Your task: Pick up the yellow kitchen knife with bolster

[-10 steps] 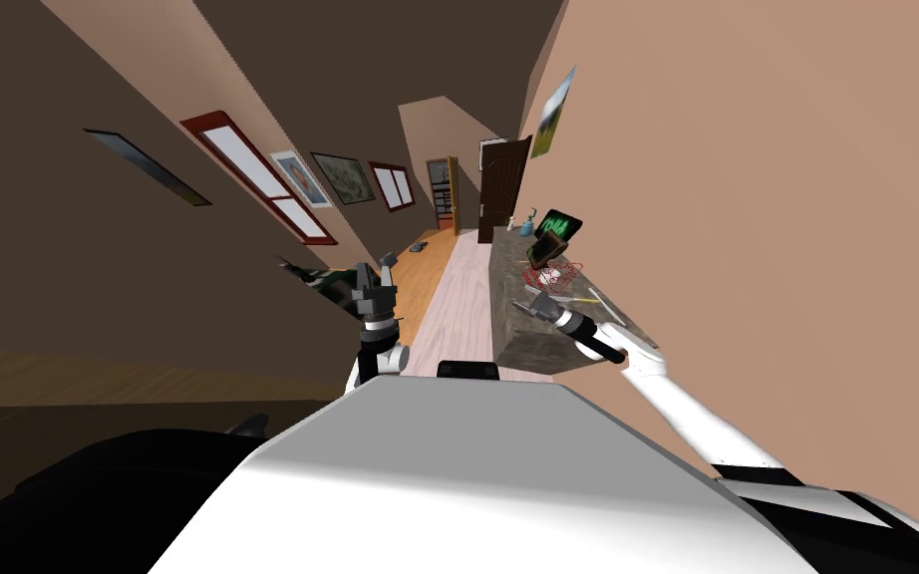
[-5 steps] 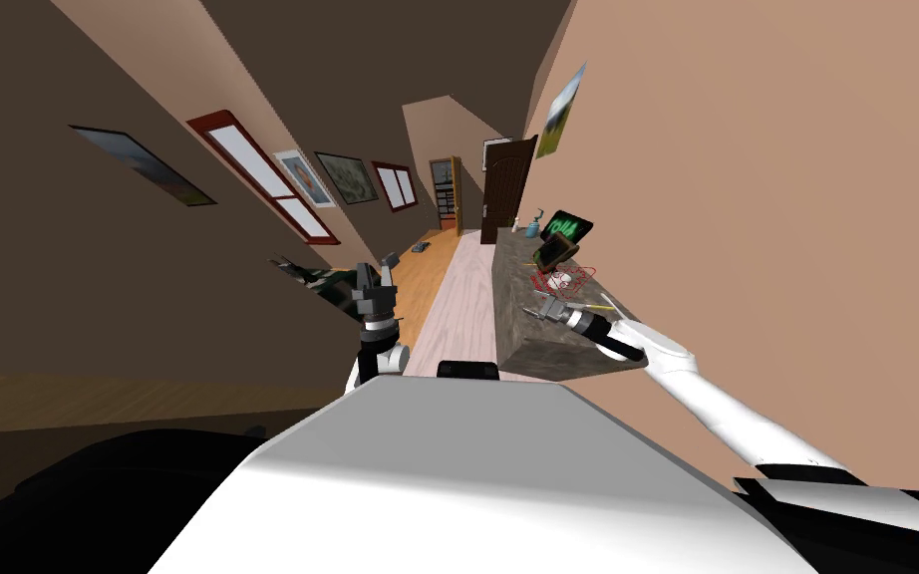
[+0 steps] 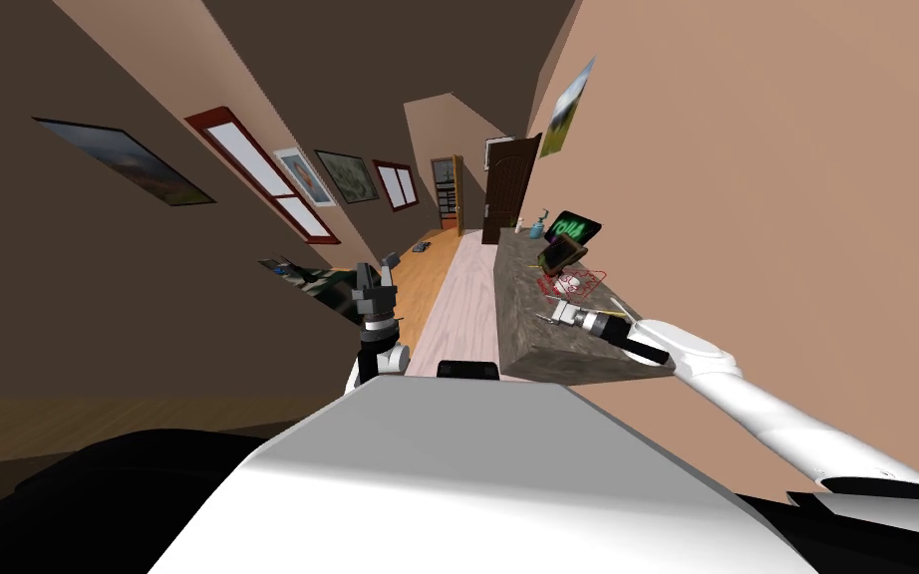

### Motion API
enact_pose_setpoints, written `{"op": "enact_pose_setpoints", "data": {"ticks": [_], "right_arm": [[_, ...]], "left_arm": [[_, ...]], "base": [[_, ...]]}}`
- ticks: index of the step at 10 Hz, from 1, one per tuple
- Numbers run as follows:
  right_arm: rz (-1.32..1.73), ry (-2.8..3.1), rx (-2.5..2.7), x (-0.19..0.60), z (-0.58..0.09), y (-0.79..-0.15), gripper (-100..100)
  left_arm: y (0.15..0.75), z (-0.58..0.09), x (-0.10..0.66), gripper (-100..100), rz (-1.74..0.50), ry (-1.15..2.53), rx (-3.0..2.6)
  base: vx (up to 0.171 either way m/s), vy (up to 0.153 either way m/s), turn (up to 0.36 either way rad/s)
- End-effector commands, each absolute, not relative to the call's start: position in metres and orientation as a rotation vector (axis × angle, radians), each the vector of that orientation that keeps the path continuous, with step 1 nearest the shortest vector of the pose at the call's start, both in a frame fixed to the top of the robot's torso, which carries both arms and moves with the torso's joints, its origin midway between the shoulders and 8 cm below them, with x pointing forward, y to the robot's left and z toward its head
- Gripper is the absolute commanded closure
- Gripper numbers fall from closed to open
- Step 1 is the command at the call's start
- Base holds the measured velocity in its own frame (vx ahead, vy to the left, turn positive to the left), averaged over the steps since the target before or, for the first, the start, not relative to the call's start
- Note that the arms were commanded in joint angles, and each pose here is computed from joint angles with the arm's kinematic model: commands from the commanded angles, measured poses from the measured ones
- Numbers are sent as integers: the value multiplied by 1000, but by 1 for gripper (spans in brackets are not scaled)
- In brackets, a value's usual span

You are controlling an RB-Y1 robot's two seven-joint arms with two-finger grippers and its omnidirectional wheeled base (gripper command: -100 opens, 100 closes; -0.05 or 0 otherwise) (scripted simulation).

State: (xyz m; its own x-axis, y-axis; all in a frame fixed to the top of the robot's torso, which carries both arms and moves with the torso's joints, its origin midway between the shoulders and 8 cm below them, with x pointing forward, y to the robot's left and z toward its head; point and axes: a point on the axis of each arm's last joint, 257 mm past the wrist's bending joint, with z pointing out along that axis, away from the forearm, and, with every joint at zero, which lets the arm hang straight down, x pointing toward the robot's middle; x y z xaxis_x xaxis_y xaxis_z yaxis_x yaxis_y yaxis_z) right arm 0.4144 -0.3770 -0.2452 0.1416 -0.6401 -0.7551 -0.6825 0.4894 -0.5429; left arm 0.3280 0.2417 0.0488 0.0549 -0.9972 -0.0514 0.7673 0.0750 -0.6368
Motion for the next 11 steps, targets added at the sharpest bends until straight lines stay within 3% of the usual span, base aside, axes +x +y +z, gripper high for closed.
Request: {"op": "enact_pose_setpoints", "data": {"ticks": [1, 11], "right_arm": [[4, 1563, -1223, 412, -253, -393, -100], [-453, 1860, -1619, 350, -294, -596, -100]], "left_arm": [[242, 49, 328, 0, -1432, 560, -513], [242, 49, 328, 0, -1432, 560, -513]], "base": [[62, 20, 2], [90, 9, -8]]}}
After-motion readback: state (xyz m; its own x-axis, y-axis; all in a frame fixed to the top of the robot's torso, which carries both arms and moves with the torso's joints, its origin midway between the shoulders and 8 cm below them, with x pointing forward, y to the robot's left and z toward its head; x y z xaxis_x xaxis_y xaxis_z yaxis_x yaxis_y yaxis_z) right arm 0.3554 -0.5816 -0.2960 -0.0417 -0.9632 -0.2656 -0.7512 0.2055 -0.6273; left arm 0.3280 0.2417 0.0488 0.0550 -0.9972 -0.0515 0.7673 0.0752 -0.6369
